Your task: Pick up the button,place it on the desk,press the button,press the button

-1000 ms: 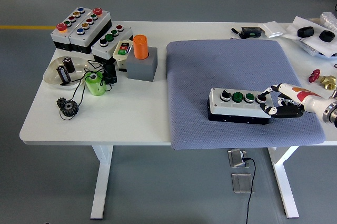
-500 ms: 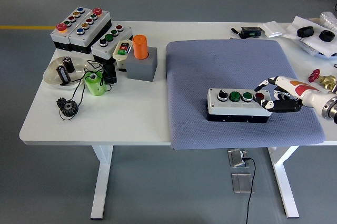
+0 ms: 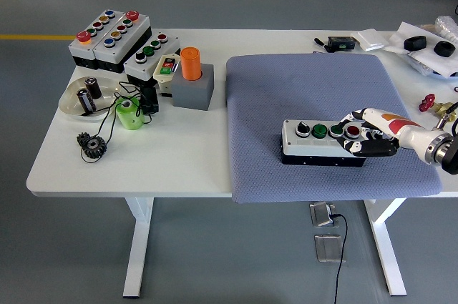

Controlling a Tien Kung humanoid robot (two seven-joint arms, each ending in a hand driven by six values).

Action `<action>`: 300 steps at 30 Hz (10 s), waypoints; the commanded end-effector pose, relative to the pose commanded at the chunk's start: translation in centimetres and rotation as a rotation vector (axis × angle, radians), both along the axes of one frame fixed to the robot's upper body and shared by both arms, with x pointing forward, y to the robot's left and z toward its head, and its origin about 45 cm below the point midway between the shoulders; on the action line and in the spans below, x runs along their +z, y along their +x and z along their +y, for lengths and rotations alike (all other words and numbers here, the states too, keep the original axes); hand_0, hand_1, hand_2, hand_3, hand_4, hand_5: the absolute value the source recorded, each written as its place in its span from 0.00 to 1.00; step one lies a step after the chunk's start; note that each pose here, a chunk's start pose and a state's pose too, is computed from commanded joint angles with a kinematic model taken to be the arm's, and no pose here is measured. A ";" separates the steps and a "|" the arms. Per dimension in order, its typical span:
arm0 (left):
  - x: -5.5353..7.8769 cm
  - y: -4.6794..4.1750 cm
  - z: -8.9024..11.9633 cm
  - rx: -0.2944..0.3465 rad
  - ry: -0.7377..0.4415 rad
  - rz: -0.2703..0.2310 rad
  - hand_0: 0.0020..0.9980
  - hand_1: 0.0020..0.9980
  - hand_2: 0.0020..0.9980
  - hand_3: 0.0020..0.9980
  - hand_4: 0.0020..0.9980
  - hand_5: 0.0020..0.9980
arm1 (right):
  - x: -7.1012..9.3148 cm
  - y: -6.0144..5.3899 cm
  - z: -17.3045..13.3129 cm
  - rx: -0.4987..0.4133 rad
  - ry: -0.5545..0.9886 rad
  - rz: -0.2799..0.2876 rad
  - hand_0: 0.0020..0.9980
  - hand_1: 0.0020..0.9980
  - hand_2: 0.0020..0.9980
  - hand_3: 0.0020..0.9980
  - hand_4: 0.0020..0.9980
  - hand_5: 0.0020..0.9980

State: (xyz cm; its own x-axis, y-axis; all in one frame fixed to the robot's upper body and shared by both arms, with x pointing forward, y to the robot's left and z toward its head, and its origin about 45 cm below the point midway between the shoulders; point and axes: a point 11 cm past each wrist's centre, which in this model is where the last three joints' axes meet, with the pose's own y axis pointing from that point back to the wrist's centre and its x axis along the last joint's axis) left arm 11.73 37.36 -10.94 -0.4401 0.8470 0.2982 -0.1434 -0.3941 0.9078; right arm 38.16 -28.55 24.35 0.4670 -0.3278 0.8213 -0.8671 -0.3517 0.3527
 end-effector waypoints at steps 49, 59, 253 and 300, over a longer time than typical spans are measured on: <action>0.1 0.28 -0.1 -0.001 0.000 -0.004 0.67 0.71 0.72 0.53 0.37 1.00 | -1.5 0.1 -0.9 -0.027 -0.024 0.038 0.15 0.00 0.06 0.71 0.62 0.60; 0.0 0.02 0.0 -0.001 0.001 0.001 0.67 0.71 0.72 0.53 0.37 1.00 | -0.7 0.1 0.0 -0.004 -0.007 0.013 0.15 0.00 0.06 0.71 0.62 0.60; 0.1 0.62 -0.3 -0.018 -0.010 -0.018 0.67 0.70 0.72 0.53 0.37 1.00 | 8.0 1.3 -10.4 -0.466 0.762 -0.122 0.92 0.88 0.96 0.99 0.84 0.32; -0.2 -0.46 -0.2 0.000 -0.014 0.001 0.67 0.71 0.72 0.53 0.38 1.00 | 5.7 2.6 -10.2 -0.614 1.146 0.068 0.94 0.89 0.95 0.98 0.84 0.39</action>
State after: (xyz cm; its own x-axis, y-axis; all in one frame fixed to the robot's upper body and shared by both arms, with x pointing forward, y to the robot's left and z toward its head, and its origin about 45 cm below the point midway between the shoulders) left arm 11.26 37.18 -11.13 -0.4396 0.8513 0.2866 -0.1428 -0.3813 0.9134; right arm 40.74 -38.73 30.05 0.0205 -0.9961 -0.0861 -0.9853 -0.0347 0.1675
